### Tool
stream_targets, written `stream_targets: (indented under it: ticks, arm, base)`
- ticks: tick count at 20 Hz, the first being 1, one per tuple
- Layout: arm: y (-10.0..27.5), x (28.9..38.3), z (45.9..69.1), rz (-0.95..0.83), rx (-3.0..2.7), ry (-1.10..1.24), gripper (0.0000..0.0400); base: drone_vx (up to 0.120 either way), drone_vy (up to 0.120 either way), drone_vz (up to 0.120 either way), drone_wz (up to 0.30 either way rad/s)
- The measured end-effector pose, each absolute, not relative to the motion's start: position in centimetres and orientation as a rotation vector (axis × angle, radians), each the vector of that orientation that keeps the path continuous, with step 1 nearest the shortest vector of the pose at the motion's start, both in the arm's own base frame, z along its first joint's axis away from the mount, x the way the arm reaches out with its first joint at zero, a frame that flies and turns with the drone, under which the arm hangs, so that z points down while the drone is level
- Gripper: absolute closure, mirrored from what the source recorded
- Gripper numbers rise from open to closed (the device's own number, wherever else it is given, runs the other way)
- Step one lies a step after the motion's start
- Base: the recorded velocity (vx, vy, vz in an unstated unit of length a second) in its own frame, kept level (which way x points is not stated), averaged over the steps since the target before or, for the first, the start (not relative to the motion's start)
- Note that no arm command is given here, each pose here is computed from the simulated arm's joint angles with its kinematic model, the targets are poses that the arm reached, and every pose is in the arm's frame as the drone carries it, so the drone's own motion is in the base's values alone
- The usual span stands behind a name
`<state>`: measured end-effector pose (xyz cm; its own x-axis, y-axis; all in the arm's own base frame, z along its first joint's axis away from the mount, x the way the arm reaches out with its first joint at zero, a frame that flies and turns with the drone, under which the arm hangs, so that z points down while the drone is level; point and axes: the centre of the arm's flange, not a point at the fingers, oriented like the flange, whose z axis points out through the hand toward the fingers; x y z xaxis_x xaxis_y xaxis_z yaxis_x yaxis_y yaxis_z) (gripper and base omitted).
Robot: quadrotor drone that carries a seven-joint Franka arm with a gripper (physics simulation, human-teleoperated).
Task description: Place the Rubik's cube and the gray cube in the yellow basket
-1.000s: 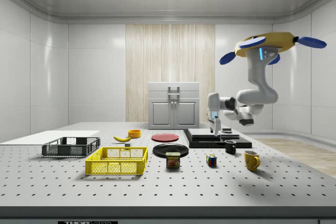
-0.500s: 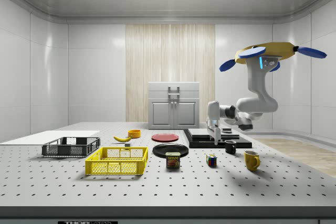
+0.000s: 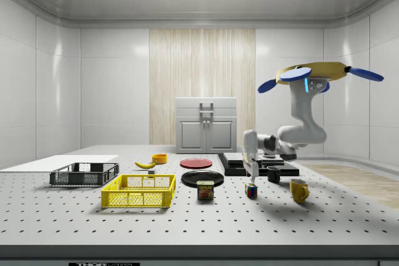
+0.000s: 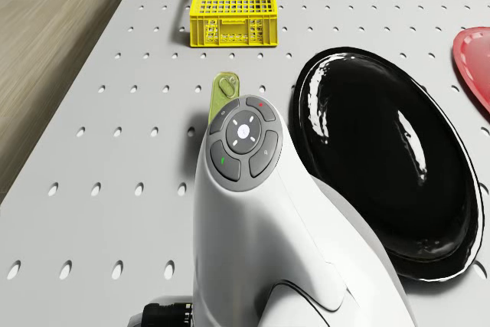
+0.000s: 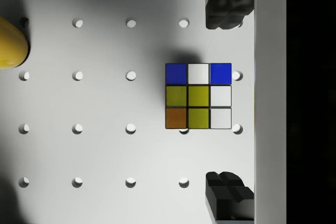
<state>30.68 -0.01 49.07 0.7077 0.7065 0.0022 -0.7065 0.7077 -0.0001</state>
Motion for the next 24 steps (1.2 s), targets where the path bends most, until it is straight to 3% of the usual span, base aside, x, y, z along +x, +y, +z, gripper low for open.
stream_targets:
  ticks: [24]
  arm:
    - [0.0, 30.68, 53.1, 0.785, 0.001, -0.002, 0.0000]
  base:
    - [0.000, 0.000, -0.007, 0.000]
